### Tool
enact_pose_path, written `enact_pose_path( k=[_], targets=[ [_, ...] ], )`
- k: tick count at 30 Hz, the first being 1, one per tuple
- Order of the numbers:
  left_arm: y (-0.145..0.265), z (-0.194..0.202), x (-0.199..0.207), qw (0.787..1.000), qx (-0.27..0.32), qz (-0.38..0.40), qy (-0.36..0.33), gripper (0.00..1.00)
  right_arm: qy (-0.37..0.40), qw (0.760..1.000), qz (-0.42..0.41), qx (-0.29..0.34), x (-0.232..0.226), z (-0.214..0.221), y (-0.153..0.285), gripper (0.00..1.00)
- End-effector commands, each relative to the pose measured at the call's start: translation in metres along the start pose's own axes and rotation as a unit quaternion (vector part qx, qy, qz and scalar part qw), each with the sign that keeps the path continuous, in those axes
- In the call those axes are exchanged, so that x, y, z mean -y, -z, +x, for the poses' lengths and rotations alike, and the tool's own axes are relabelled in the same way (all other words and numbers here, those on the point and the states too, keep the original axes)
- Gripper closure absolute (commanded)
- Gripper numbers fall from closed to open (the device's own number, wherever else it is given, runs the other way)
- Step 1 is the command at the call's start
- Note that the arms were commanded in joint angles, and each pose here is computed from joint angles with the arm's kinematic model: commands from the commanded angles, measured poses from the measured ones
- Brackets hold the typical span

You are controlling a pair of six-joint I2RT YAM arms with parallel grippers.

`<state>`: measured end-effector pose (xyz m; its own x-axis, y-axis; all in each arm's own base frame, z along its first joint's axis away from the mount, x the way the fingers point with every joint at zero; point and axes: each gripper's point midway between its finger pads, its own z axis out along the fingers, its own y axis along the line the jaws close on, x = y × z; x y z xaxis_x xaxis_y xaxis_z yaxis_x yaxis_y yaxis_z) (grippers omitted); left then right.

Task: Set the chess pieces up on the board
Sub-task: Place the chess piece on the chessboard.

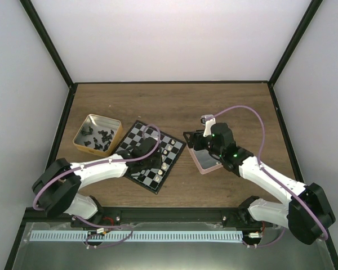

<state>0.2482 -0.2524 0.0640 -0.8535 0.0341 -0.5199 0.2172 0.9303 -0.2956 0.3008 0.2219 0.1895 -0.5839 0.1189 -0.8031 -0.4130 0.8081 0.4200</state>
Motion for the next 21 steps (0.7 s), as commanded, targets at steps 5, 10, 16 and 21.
enact_pose_path(
  k=[5,10,16,21],
  targets=[
    [-0.0090,0.0045,-0.0009,1.000,0.005,-0.012,-0.019,0.93,0.001,1.000,0.005,0.010,0.0023,-0.0050,-0.0007,0.29],
    [-0.0112,0.0081,-0.0032,0.999,0.002,-0.020,-0.024,0.90,0.001,1.000,0.006,0.006,0.0035,-0.0035,-0.0028,0.28],
    [-0.0109,0.0073,-0.0042,0.999,0.002,-0.027,-0.028,0.80,0.002,1.000,0.007,0.003,0.0041,-0.0017,-0.0041,0.28],
    [-0.0105,0.0097,-0.0007,0.999,-0.007,-0.018,-0.026,0.79,0.001,1.000,0.011,0.002,0.0061,-0.0014,-0.0032,0.28]
  ],
)
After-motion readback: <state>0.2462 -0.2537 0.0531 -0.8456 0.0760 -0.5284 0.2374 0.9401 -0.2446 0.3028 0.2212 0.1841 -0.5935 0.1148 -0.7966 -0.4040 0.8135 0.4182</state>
